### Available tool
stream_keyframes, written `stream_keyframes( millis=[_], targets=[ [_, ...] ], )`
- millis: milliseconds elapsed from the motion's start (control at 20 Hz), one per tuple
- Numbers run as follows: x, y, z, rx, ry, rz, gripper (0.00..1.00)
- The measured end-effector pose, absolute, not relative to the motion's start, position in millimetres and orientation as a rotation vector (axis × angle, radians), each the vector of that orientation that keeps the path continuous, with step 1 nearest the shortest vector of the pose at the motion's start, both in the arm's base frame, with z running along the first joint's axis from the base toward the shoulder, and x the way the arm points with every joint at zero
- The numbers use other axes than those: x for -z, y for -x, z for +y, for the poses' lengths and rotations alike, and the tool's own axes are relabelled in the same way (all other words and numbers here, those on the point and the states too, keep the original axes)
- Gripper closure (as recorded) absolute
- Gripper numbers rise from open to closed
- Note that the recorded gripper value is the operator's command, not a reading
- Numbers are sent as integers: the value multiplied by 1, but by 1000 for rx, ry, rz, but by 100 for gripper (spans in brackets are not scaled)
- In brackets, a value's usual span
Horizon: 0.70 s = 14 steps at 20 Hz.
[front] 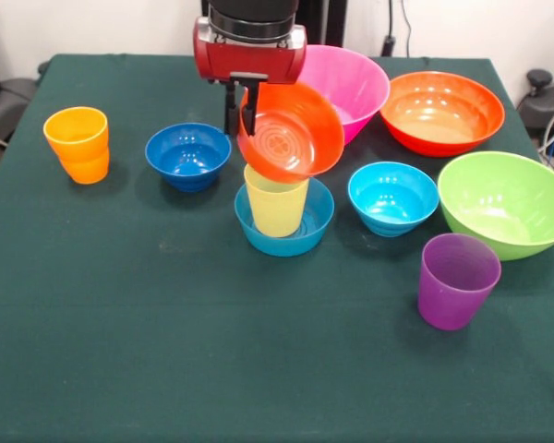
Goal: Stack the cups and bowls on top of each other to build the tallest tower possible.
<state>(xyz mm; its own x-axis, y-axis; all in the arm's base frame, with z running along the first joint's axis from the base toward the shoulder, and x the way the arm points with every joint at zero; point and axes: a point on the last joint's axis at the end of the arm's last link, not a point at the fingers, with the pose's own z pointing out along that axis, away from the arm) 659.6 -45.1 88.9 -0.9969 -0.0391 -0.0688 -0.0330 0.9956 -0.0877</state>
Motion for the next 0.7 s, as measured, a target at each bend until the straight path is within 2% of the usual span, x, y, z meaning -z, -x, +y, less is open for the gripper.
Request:
stream_keyframes(
  millis=[700],
  targets=[
    [-69, -665, -40, 96, 61, 2998, 100]
  ],
)
